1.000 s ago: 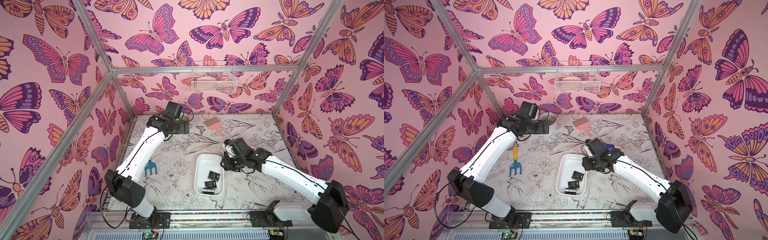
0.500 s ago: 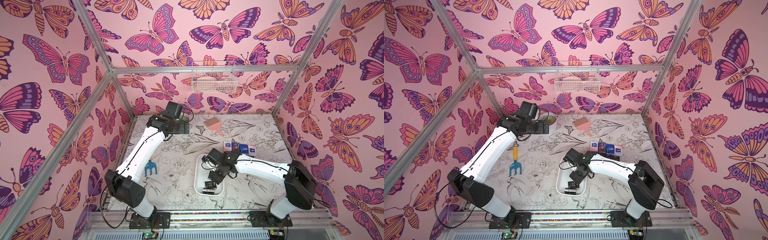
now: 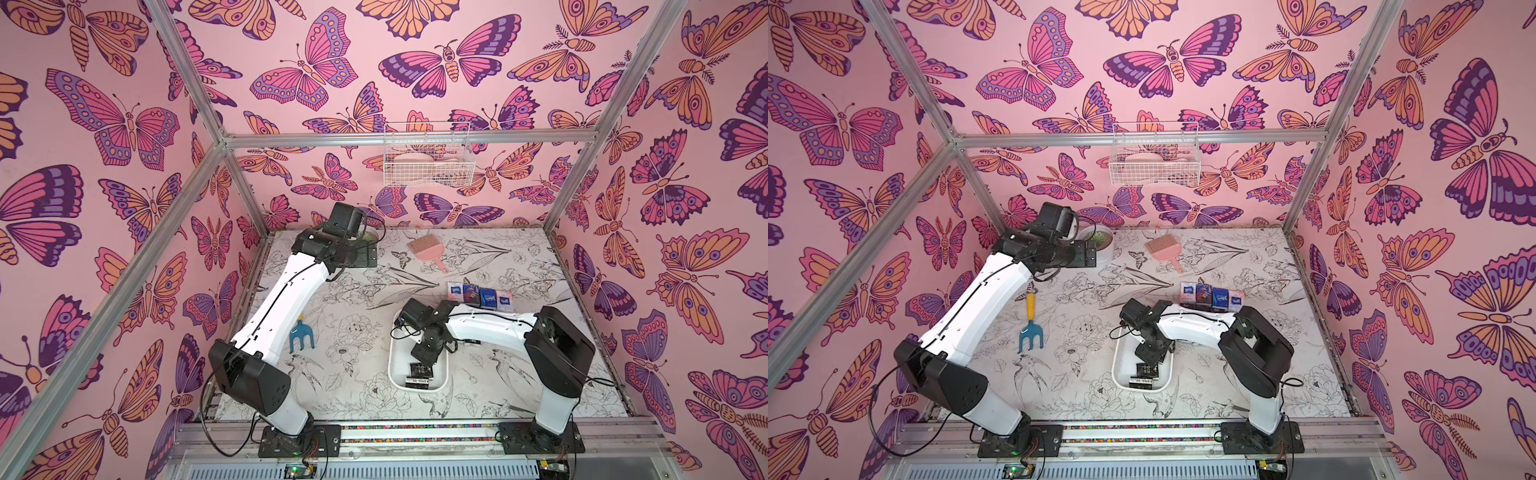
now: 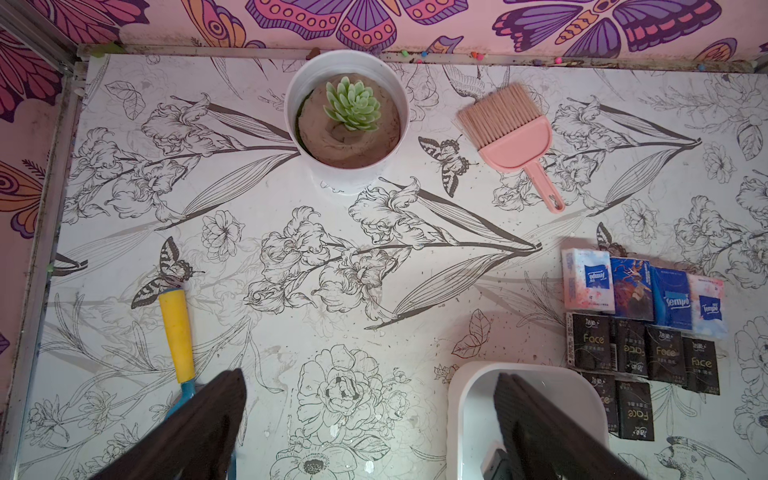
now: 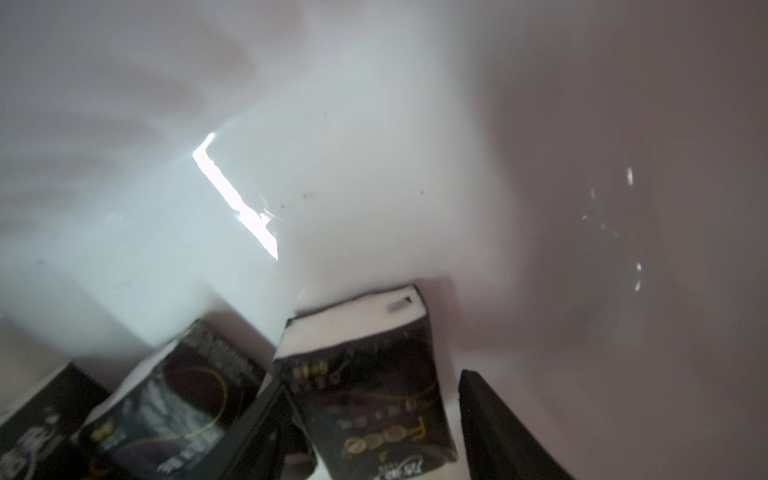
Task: Take the pocket tissues out of the storage box
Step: Pick up the pocket tissues from the storage box.
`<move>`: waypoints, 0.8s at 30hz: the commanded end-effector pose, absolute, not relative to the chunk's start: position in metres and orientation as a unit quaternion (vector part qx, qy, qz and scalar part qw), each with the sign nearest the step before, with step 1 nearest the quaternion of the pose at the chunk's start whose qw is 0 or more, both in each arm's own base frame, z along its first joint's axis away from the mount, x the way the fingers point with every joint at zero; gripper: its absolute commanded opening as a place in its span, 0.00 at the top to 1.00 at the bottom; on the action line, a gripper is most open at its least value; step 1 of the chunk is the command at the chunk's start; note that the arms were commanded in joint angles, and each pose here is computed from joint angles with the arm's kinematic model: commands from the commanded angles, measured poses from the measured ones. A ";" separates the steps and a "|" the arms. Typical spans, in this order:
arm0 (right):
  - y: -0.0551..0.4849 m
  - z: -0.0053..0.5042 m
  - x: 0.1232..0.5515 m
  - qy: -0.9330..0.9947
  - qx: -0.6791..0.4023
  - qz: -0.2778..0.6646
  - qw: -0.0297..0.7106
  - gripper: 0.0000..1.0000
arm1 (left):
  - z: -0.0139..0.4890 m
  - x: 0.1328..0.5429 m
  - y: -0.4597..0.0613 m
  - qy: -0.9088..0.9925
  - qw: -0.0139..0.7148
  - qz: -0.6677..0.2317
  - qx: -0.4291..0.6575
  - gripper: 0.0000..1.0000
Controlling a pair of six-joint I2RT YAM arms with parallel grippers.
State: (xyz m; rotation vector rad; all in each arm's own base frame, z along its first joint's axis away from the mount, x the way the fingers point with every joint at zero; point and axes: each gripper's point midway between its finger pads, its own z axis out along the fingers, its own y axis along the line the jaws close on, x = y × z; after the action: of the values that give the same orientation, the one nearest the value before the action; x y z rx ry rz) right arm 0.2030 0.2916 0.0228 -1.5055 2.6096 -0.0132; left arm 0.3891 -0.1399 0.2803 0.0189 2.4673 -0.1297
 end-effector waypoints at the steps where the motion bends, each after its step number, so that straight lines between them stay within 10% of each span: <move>1: 0.295 0.019 0.210 0.870 -0.489 -0.017 0.064 0.44 | 0.283 0.382 -0.130 0.944 0.328 -0.036 0.008 0.00; 14: 0.315 0.093 0.239 0.899 -0.399 0.078 0.165 0.62 | 0.282 0.383 -0.128 0.944 0.328 -0.035 0.004 0.00; 24: 0.219 0.147 0.266 0.945 -0.165 0.152 0.237 0.65 | 0.282 0.385 -0.131 0.944 0.326 -0.041 0.002 0.00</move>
State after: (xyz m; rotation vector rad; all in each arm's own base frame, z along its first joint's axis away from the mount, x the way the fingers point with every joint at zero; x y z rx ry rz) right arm 0.2722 0.2467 0.1686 -0.6369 2.4755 0.4217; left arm 0.3898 -0.1378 0.2805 0.0121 2.4671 -0.1283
